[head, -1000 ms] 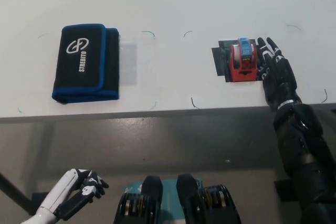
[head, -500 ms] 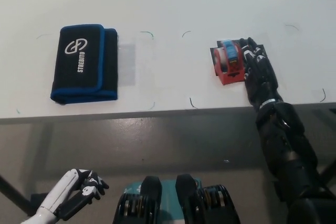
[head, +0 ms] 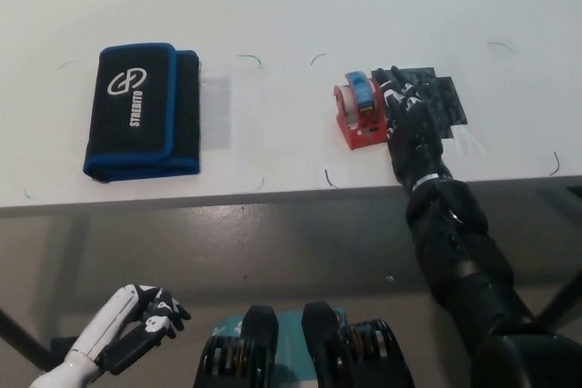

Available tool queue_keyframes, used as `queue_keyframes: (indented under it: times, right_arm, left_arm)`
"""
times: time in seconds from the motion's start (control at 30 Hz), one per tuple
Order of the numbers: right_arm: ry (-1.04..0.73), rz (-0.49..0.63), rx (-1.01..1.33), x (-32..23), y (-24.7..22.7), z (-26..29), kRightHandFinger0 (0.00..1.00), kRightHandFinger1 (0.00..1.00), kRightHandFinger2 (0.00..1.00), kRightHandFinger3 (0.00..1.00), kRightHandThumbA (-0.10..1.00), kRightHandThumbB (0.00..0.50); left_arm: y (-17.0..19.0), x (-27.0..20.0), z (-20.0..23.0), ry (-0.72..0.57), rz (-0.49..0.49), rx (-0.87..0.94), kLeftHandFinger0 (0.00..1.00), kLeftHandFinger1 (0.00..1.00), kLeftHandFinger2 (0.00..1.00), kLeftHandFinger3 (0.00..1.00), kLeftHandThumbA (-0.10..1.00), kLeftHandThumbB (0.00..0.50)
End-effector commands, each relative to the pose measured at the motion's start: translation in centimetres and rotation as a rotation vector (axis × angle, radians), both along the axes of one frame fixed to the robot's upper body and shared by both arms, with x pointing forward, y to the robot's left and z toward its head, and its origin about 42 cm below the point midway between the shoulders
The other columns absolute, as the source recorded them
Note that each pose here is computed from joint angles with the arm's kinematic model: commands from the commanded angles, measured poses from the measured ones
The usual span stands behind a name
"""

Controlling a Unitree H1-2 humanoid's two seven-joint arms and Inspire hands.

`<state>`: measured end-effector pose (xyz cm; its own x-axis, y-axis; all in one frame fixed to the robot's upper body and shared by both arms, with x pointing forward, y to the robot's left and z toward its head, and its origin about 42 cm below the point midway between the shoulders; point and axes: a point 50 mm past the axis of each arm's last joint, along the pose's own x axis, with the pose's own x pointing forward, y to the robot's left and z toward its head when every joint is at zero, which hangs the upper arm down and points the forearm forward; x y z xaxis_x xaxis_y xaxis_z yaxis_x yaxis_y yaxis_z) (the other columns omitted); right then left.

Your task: Use the right hand to move the tape on the right hand side to the notebook on the left hand side

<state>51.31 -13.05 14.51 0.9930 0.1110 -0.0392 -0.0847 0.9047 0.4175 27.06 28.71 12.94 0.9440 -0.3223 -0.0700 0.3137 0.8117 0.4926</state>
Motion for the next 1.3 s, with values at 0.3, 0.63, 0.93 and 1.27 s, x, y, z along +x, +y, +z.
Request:
queue_keyframes:
  times: [0.3,0.63,0.93,1.27]
  right_arm:
    - [0.045,0.181,0.001,-2.0,7.9,-0.8,1.00,1.00,1.00,1.00,0.79,0.487]
    - [0.038,0.247,-0.007,-2.9,10.8,-0.8,1.00,1.00,1.00,1.00,0.80,0.500]
    - [0.058,0.240,0.025,-3.2,11.8,-0.7,1.00,1.00,1.00,1.00,0.78,0.500]
    - [-0.008,0.217,-0.044,-1.9,8.1,-0.3,1.00,1.00,1.00,1.00,0.86,0.500]
  left_arm:
    - [0.6,0.6,2.2,-0.064,-0.030,0.039,0.38,0.40,0.51,0.65,0.70,0.131]
    - [0.3,0.8,2.5,-0.061,-0.033,0.036,0.38,0.41,0.52,0.66,0.69,0.132]
    - [0.2,0.7,2.7,-0.054,-0.028,0.027,0.40,0.42,0.53,0.68,0.69,0.139]
    - [0.2,0.6,2.7,-0.052,-0.025,0.035,0.40,0.43,0.54,0.69,0.68,0.128]
